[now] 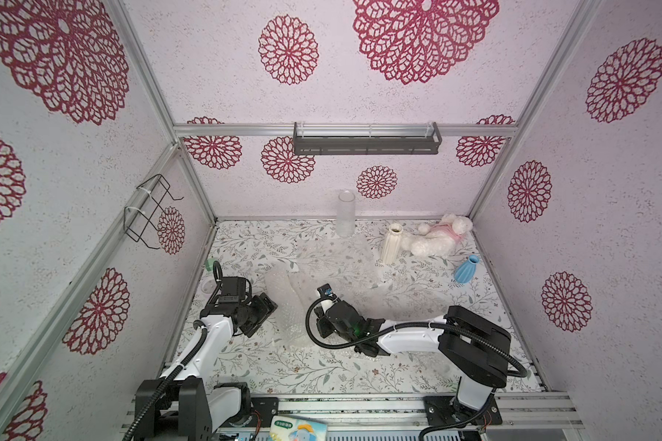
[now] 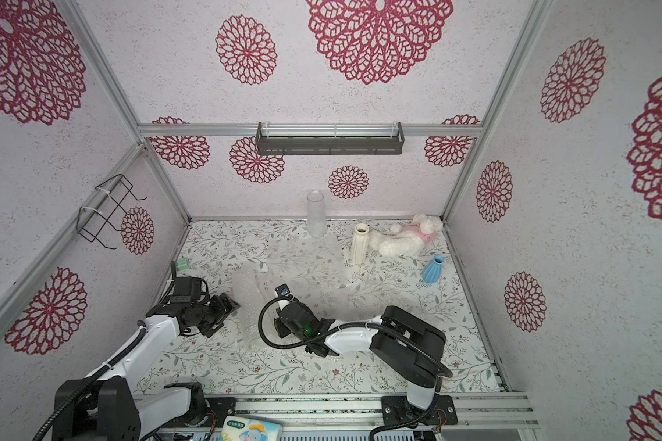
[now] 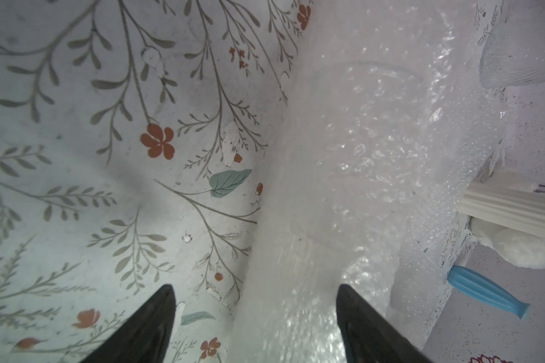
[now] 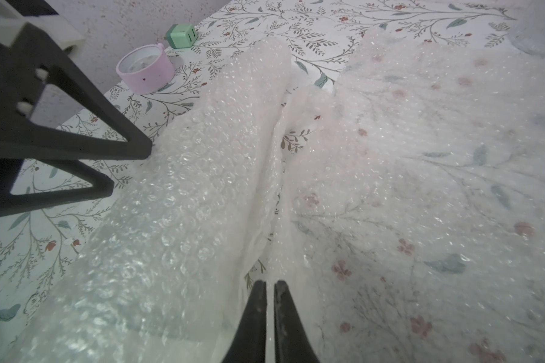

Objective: Unwrap the vase from the bubble wrap
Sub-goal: Unwrap the bubble wrap at the center of the board.

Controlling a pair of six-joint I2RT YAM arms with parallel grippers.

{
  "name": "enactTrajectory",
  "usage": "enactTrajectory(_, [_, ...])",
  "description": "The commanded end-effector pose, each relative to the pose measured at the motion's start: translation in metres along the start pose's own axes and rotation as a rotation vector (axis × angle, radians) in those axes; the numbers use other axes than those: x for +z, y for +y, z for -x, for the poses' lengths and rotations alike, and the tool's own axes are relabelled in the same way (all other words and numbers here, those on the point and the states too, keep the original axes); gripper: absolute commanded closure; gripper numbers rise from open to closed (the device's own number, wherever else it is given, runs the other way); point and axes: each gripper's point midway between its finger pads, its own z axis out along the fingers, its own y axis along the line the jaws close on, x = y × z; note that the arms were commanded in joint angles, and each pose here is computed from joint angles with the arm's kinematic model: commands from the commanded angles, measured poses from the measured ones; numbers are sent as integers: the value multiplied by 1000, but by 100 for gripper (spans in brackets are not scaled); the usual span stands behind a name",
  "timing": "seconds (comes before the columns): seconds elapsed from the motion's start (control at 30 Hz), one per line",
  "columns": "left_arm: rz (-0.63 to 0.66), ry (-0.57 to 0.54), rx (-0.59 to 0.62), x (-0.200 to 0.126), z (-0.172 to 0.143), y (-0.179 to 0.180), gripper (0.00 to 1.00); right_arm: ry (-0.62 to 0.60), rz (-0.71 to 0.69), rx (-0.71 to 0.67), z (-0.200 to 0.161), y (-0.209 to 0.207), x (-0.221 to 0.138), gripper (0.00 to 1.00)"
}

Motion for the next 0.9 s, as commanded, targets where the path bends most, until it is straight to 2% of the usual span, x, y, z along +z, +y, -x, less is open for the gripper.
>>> enactTrajectory(0.0, [-32,-23,-12,-10,6,-9,18,-74,6,4,27,4,-10,89])
enactTrajectory(0.1, [-55,-54,9,-21,13,-22,18,-91,12,6,32,5,-13,89])
enactTrajectory(0.23, [-2,-82,89,-27,20,-40,17,-114,25,11,36,5,-19,89])
enactTrajectory(0.5, [103,-45,220,2,18,-76,17,-124,60,8,36,9,-25,89])
enactTrajectory(0.73, [56,-54,236,8,18,-110,19,-117,73,9,31,10,-27,88])
enactTrajectory(0.87, [17,-65,236,6,18,-124,23,-115,76,9,29,10,-27,88])
